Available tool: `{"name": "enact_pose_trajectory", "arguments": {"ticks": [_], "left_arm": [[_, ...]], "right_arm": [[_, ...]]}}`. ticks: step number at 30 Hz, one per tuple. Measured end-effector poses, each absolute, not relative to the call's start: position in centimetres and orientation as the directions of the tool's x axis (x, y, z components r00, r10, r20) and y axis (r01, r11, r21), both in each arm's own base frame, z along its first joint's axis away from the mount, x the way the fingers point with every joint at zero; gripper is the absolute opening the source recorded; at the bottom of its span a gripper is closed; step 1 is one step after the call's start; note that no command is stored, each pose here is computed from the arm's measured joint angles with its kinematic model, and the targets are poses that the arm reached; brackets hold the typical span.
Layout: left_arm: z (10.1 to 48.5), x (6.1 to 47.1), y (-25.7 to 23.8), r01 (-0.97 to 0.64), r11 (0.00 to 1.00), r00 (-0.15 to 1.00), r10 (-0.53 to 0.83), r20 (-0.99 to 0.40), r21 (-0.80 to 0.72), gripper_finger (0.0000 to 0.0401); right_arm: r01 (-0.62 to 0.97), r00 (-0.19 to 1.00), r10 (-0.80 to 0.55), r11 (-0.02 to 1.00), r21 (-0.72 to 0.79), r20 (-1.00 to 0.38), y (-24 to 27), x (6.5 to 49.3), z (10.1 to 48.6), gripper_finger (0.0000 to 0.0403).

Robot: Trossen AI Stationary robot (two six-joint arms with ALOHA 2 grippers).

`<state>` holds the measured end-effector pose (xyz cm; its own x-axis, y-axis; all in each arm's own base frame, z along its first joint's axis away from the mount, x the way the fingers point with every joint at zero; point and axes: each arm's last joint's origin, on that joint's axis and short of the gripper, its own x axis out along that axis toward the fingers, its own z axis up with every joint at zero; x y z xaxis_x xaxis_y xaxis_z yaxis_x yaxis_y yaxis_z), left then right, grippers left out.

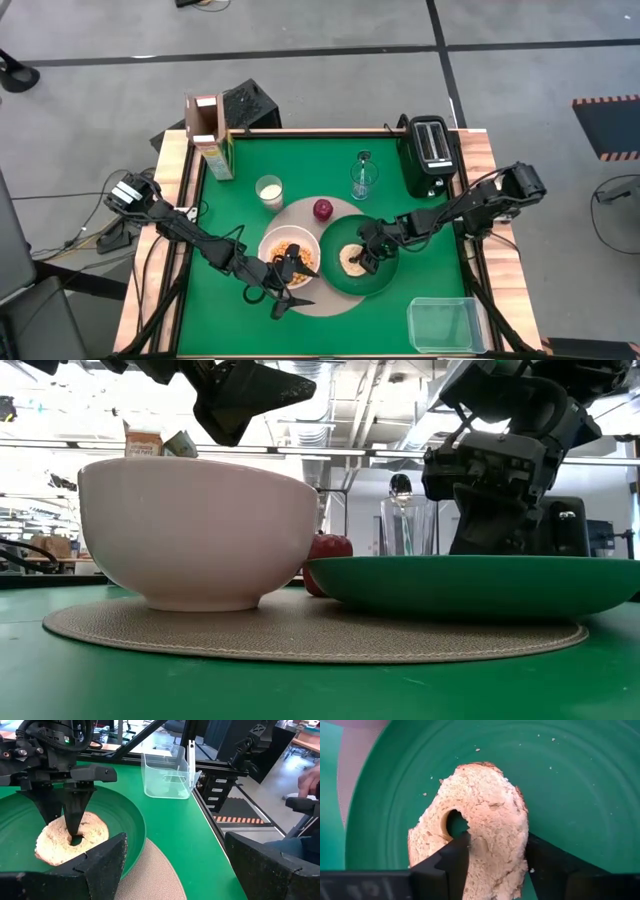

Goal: Arrange a breakfast setting
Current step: Adjust the bagel on the green plate

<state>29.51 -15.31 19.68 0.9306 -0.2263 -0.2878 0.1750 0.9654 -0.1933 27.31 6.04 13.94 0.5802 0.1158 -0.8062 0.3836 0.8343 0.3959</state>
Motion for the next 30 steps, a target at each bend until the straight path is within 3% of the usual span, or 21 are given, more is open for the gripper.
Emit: {"name": "enact_pose_trajectory", "arguments": {"ticks": [5,16,24,30], "left_arm": [[19.7,29.5,-15.3,0.175,0.965,0.930,-0.226,-0.288,-0.193,0.0318],[19.7,29.5,-15.3,0.175,0.965,0.930,-0.226,-0.288,-0.193,0.0318],[19.7,29.5,-15.3,0.175,0.965,0.931,-0.226,-0.288,-0.193,0.0318],[19.7,29.5,-15.3,0.175,0.965,0.931,-0.226,-0.288,-0.193,0.0318]], "right_arm": [[0.374,0.577,0.115,0.843,0.387,-0.808,6.0,27.3,13.9,0.0165],[0.349,0.593,0.119,0.853,0.387,-0.797,6.0,26.9,14.7,0.0153],[0.311,0.638,0.118,0.864,0.395,-0.761,5.9,26.5,16.4,0.0105],[0.310,0.639,0.114,0.867,0.391,-0.760,5.8,26.3,16.7,0.0097]]}}
